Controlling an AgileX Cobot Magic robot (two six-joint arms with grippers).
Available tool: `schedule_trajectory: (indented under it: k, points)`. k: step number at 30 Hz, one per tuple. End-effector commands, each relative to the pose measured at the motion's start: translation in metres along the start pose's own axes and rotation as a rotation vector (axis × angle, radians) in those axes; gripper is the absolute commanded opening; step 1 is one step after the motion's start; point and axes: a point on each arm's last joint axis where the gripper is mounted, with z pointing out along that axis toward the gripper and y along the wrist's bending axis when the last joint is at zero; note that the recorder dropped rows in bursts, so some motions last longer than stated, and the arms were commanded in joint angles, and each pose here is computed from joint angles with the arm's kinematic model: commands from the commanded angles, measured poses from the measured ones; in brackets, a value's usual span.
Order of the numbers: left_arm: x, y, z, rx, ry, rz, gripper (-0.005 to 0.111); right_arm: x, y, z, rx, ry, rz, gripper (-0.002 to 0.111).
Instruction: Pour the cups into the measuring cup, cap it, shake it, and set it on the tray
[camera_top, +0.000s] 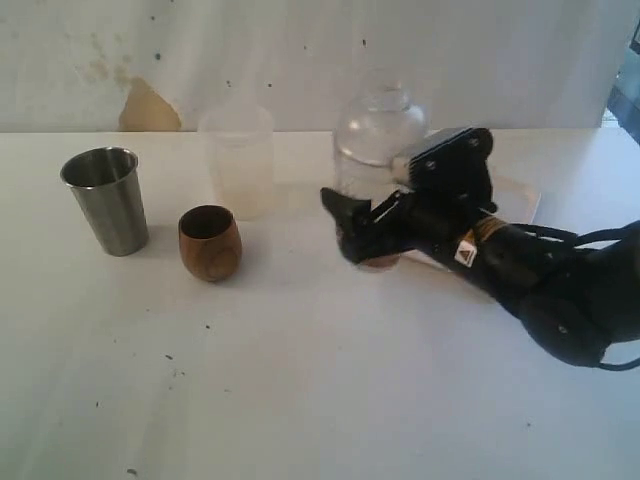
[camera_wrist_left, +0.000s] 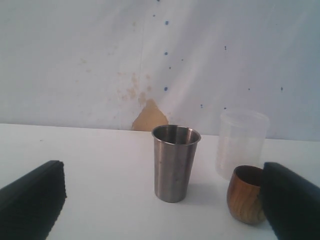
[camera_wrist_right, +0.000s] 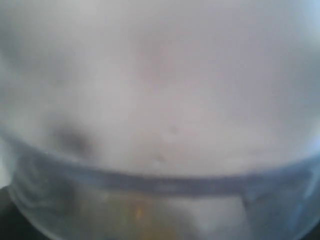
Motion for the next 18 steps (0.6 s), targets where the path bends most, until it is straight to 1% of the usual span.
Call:
schedule_trajectory:
  k: [1, 3, 4, 6, 8, 9, 11, 12, 13, 14, 15, 17, 18]
  points:
    - [0.001, 0.0, 0.0, 0.006, -0.001, -0.003, 0.105, -0.012, -0.02, -0.005, 0.066, -0.059, -0.009, 0.0]
    - [0.001, 0.0, 0.0, 0.006, -0.001, -0.003, 0.105, -0.014, -0.006, -0.005, -0.047, -0.054, -0.006, 0.0]
    - [0.001, 0.0, 0.0, 0.006, -0.001, -0.003, 0.105, -0.015, 0.003, -0.005, -0.097, -0.056, 0.02, 0.0]
    - [0.001, 0.0, 0.0, 0.006, -0.002, -0.001, 0.105, -0.017, 0.017, -0.003, -0.147, -0.063, 0.047, 0.0]
    - [0.001, 0.0, 0.0, 0.006, -0.002, 0.002, 0.105, -0.021, 0.026, -0.001, -0.173, -0.093, 0.003, 0.0]
    - [0.001, 0.0, 0.0, 0.006, -0.002, 0.002, 0.105, -0.023, 0.025, 0.0, -0.168, -0.105, -0.024, 0.0]
    - [0.001, 0.0, 0.0, 0.006, -0.002, 0.002, 0.105, -0.026, 0.01, 0.004, -0.073, -0.096, -0.013, 0.0]
    - [0.001, 0.0, 0.0, 0.006, -0.002, 0.002, 0.105, -0.026, -0.002, 0.004, 0.003, -0.091, 0.025, 0.0]
    - [0.001, 0.0, 0.0, 0.006, -0.002, 0.002, 0.105, -0.026, -0.022, 0.001, 0.08, -0.092, 0.046, 0.0]
    - [0.001, 0.0, 0.0, 0.006, -0.002, 0.002, 0.105, -0.026, -0.026, 0.0, 0.083, -0.089, 0.036, 0.0]
    - [0.001, 0.0, 0.0, 0.006, -0.002, 0.002, 0.105, -0.025, -0.026, -0.001, 0.06, -0.08, 0.014, 0.0]
    - [0.001, 0.0, 0.0, 0.006, -0.002, 0.002, 0.105, -0.024, -0.017, -0.001, -0.026, -0.046, 0.029, 0.0]
    - [0.001, 0.0, 0.0, 0.006, -0.002, 0.002, 0.105, -0.024, 0.005, 0.001, -0.16, -0.032, 0.042, 0.0]
